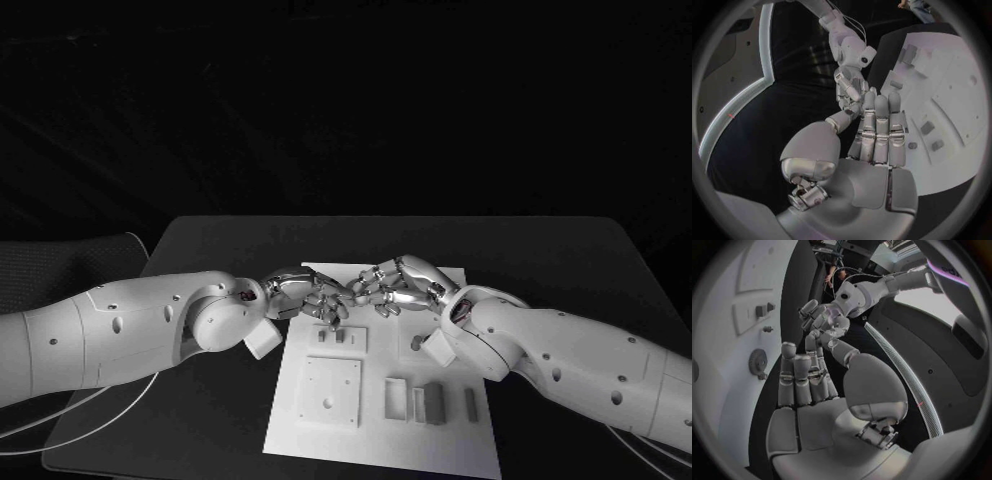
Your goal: Assemble the parts on the task board
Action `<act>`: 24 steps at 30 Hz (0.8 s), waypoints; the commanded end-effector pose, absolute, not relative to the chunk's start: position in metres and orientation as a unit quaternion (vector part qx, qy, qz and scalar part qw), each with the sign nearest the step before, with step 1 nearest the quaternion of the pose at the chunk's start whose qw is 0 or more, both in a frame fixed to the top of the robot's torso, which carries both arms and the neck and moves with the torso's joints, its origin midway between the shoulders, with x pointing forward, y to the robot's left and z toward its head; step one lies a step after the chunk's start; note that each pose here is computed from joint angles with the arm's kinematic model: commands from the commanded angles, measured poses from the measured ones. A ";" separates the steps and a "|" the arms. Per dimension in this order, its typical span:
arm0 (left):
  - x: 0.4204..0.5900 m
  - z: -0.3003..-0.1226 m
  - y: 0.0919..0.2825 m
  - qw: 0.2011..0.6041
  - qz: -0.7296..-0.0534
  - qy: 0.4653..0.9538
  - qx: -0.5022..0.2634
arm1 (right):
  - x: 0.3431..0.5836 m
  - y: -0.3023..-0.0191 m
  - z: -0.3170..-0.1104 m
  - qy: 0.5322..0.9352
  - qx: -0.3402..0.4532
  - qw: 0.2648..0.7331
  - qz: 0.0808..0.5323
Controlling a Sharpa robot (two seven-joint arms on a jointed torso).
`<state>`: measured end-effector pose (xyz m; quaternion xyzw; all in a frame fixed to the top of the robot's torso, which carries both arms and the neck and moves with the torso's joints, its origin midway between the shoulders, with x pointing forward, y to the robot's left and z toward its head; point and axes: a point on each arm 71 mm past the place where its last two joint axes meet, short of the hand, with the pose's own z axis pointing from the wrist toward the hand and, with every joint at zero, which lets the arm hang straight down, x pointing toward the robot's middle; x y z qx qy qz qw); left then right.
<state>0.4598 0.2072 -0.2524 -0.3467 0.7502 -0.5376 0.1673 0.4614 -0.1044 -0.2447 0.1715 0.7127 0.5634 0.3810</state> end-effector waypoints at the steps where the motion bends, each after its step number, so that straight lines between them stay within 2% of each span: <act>1: 0.459 -0.251 0.204 0.163 -0.544 0.749 -0.341 | 0.459 -0.100 -0.242 0.704 0.171 0.379 0.576; 12: 0.459 -0.252 0.204 0.161 -0.540 0.753 -0.338 | 0.461 -0.100 -0.239 0.689 0.181 0.403 0.575; 24: 0.459 -0.252 0.203 0.162 -0.539 0.754 -0.337 | 0.460 -0.099 -0.239 0.690 0.180 0.401 0.575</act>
